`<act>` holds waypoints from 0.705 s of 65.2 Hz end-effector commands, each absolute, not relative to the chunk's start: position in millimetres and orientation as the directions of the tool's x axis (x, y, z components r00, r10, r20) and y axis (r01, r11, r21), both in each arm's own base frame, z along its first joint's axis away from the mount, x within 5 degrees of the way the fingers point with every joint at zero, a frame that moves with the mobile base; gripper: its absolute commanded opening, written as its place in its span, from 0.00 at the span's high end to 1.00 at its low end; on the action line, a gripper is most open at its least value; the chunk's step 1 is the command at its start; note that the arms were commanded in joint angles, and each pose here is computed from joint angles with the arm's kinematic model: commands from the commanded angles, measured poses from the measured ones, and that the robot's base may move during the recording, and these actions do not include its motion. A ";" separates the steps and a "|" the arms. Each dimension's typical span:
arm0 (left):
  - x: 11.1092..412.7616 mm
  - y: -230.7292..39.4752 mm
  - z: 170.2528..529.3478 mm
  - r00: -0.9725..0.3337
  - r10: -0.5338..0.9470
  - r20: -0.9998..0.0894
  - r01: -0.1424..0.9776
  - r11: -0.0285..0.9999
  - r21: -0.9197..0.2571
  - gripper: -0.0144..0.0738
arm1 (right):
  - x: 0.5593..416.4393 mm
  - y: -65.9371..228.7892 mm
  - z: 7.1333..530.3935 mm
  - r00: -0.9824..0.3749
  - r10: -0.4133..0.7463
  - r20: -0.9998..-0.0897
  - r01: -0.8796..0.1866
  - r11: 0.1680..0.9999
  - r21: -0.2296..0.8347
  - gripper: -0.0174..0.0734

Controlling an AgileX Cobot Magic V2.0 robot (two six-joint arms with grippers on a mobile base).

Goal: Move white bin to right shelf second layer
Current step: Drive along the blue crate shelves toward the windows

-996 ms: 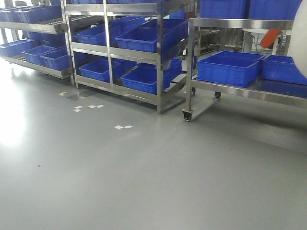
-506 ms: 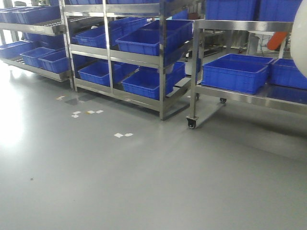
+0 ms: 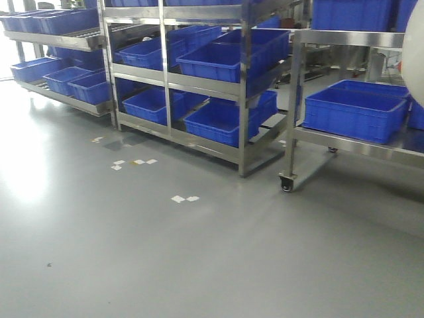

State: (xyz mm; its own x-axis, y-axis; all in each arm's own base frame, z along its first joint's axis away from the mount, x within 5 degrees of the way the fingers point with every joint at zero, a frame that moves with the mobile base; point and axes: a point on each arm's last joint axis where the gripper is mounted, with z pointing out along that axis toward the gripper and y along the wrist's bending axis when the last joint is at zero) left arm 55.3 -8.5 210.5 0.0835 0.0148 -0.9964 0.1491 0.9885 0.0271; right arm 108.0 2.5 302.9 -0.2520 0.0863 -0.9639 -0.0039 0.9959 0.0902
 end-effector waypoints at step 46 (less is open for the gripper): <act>55.0 -8.0 207.8 0.147 -0.008 -0.989 0.145 0.989 0.014 0.74 | 109.1 1.1 323.1 -0.114 0.084 -0.990 -0.003 0.996 0.085 0.78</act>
State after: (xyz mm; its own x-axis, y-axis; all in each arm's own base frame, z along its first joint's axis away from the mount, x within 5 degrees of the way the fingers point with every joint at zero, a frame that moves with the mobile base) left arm 55.3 -8.5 210.5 0.0835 0.0148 -0.9964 0.1491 0.9885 0.0271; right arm 108.0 2.5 302.9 -0.2520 0.0863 -0.9639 -0.0039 0.9959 0.0902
